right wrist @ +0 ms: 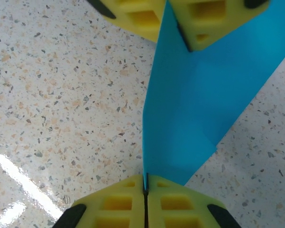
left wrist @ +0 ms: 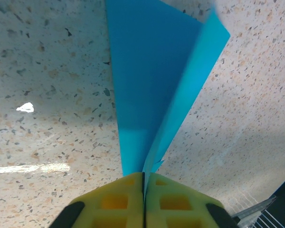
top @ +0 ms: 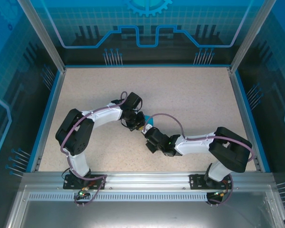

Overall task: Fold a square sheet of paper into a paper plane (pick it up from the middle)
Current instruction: Fold the wing for the fifth time at the center of the table.

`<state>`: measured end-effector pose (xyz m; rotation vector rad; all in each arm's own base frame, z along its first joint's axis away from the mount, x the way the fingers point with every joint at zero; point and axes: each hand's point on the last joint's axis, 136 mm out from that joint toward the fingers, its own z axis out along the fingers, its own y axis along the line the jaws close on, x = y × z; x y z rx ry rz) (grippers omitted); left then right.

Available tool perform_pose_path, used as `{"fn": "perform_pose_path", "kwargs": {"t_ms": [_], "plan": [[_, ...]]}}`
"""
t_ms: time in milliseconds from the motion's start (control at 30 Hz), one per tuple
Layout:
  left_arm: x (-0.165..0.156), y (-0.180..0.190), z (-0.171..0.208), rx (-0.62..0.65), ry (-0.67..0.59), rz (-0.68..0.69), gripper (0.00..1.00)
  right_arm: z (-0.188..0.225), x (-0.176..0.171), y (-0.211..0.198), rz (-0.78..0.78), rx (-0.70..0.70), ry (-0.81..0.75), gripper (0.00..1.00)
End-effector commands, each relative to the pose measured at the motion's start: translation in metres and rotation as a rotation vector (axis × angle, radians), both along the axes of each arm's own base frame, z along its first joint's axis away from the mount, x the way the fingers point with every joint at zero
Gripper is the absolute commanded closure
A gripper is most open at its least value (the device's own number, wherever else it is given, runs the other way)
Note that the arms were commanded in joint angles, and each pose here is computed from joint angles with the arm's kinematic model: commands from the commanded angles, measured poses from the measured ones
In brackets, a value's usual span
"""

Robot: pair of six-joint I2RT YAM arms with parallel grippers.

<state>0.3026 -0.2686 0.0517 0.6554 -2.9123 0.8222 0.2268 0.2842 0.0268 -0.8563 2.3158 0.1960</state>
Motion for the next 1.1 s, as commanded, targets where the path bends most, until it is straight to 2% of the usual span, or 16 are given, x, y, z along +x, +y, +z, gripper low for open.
{"fn": "perform_pose_path", "kwargs": {"t_ms": [0, 67, 133, 233, 300, 367, 433, 633, 733, 933, 1067], "plan": [[-0.003, 0.000, 0.005, 0.000, 0.006, -0.017, 0.83, -0.004, -0.005, 0.008, 0.015, 0.067, 0.052, 0.95], [-0.001, 0.004, 0.010, 0.004, -0.012, -0.007, 0.64, -0.005, -0.007, 0.010, 0.024, 0.112, 0.085, 0.96], [0.000, 0.008, 0.015, 0.008, -0.031, 0.002, 0.62, -0.006, -0.008, 0.011, 0.031, 0.151, 0.117, 0.97], [0.003, 0.017, 0.026, 0.019, -0.071, 0.024, 0.41, -0.004, -0.010, 0.013, 0.038, 0.264, 0.184, 0.97], [0.004, 0.022, 0.034, 0.026, -0.104, 0.035, 0.38, -0.001, -0.006, 0.011, 0.025, 0.332, 0.207, 0.97], [0.005, 0.028, 0.043, 0.035, -0.144, 0.051, 0.28, 0.001, -0.004, 0.010, 0.027, 0.396, 0.243, 0.97], [0.004, 0.032, 0.049, 0.035, -0.177, 0.058, 0.24, 0.003, -0.004, 0.009, 0.025, 0.446, 0.276, 0.97], [-0.001, 0.036, 0.054, 0.027, -0.215, 0.045, 0.24, 0.002, 0.002, -0.001, -0.015, 0.588, 0.370, 0.97], [-0.003, 0.032, 0.053, -0.011, -0.232, 0.035, 0.32, 0.002, 0.002, -0.002, -0.020, 0.653, 0.444, 0.97], [-0.006, 0.013, 0.049, -0.144, -0.271, -0.021, 0.56, -0.009, 0.008, -0.006, -0.080, 0.723, 0.582, 0.97], [-0.009, 0.003, 0.044, -0.229, -0.317, -0.048, 0.60, -0.016, 0.012, -0.013, -0.143, 0.777, 0.672, 0.97]]}}
